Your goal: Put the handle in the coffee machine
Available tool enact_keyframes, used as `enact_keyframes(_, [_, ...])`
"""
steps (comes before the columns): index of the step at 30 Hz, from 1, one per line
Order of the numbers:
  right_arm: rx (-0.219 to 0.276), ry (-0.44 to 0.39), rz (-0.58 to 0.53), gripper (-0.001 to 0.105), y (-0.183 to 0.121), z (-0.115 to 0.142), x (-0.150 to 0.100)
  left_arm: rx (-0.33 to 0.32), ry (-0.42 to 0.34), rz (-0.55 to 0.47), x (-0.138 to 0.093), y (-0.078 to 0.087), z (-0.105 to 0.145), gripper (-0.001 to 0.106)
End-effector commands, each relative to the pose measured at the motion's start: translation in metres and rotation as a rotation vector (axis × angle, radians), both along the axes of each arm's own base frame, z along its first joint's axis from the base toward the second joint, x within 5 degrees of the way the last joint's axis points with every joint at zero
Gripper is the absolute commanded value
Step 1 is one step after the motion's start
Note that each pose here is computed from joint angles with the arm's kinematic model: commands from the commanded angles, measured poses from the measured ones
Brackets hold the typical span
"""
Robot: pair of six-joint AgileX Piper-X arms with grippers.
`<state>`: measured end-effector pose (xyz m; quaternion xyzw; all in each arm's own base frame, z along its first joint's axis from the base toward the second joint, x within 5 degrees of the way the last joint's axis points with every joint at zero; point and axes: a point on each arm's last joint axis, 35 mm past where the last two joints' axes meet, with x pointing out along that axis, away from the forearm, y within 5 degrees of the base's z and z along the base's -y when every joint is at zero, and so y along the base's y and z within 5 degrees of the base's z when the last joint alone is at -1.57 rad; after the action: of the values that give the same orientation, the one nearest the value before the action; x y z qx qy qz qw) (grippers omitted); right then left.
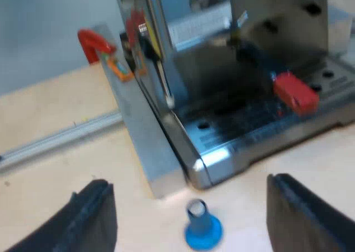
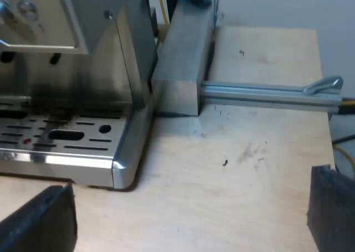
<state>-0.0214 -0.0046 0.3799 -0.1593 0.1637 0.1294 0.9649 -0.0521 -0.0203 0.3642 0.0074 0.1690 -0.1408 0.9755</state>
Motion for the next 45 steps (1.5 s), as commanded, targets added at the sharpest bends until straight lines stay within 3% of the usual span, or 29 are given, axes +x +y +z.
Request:
enact_keyframes(1, [0.01,-0.046,-0.005,0.085,-0.004,-0.005,-0.017,-0.008,0.06,-0.006,0.001,0.0,-0.008,0.059])
enact_keyframes(4, [0.012,-0.041,-0.006,0.085,-0.005,-0.014,-0.024,-0.016,0.124,-0.01,-0.001,0.0,-0.014,0.059])
enact_keyframes(8, [0.004,0.082,0.017,0.085,-0.006,-0.025,-0.03,-0.022,0.174,-0.012,-0.003,0.0,-0.019,0.059])
enact_keyframes(23, [0.015,0.154,0.085,0.085,0.0,-0.042,-0.017,-0.011,0.201,-0.055,-0.006,0.004,-0.021,0.059])
enact_keyframes(26, [0.016,0.144,0.083,0.085,0.0,-0.043,-0.013,-0.008,0.186,-0.056,-0.005,0.004,-0.02,0.059])
enact_keyframes(31, [0.034,0.043,0.085,0.085,0.004,-0.041,0.002,0.003,0.042,-0.047,0.009,0.005,-0.01,0.059])
enact_keyframes(33, [0.042,-0.005,0.086,0.085,0.006,-0.042,0.012,-0.003,-0.004,-0.017,0.017,0.006,-0.009,0.059])
enact_keyframes(38, [0.043,-0.009,0.086,0.085,0.01,-0.058,0.031,-0.071,-0.038,0.269,0.043,0.016,-0.018,0.059])
enact_keyframes(42, [0.036,0.025,0.083,0.085,0.011,-0.068,0.036,-0.055,0.015,0.296,0.054,0.018,-0.034,0.059])
enact_keyframes(45, [0.024,0.093,0.081,0.085,0.013,-0.09,0.046,-0.051,0.066,0.279,0.062,0.018,-0.048,0.059])
